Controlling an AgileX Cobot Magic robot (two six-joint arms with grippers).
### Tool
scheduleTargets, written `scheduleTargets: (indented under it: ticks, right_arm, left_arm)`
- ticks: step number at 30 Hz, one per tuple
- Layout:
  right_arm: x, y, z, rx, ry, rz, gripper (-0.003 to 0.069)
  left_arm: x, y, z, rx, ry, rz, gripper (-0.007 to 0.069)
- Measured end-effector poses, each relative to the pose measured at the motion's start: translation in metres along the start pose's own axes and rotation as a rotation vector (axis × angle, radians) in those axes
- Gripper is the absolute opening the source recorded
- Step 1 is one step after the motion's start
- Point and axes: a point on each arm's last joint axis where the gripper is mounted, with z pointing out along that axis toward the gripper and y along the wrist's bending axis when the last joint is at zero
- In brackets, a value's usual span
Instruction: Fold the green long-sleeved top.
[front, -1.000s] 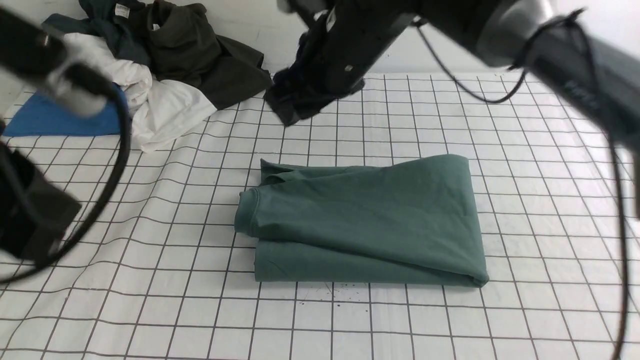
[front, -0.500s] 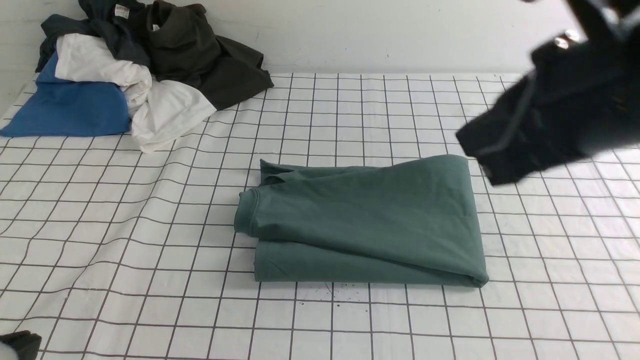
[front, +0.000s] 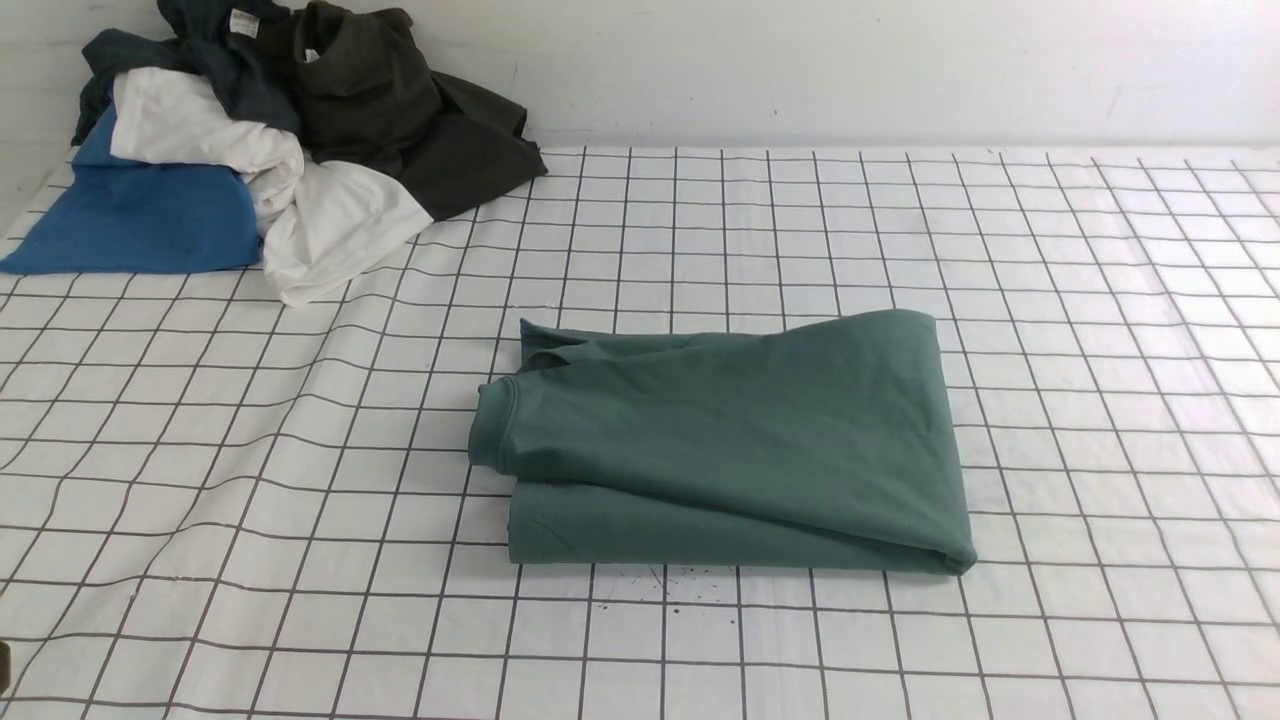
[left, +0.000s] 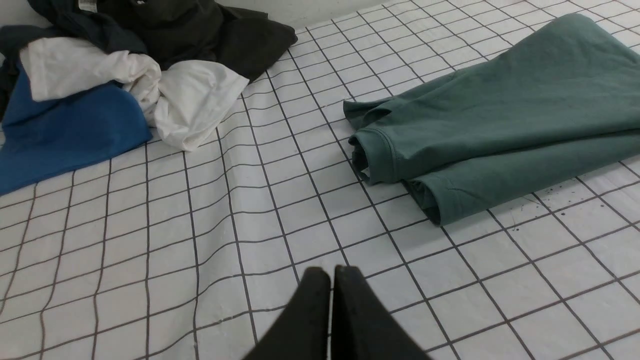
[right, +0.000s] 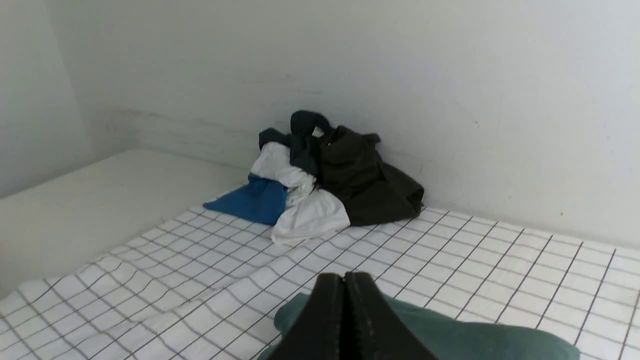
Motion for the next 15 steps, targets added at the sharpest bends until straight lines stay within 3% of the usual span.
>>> scheduleTargets:
  ticks: [7, 15]
  right_arm:
    - [0.008, -0.005, -0.034, 0.041, -0.108, -0.061, -0.0015]
    - [0.020, -0.007, -0.041, 0.060, -0.021, -0.059, -0.0015]
  left_arm:
    - [0.000, 0.000, 0.000, -0.001, 0.000, 0.001, -0.0007]
    - [0.000, 0.000, 0.000, -0.001, 0.000, 0.001, -0.0007]
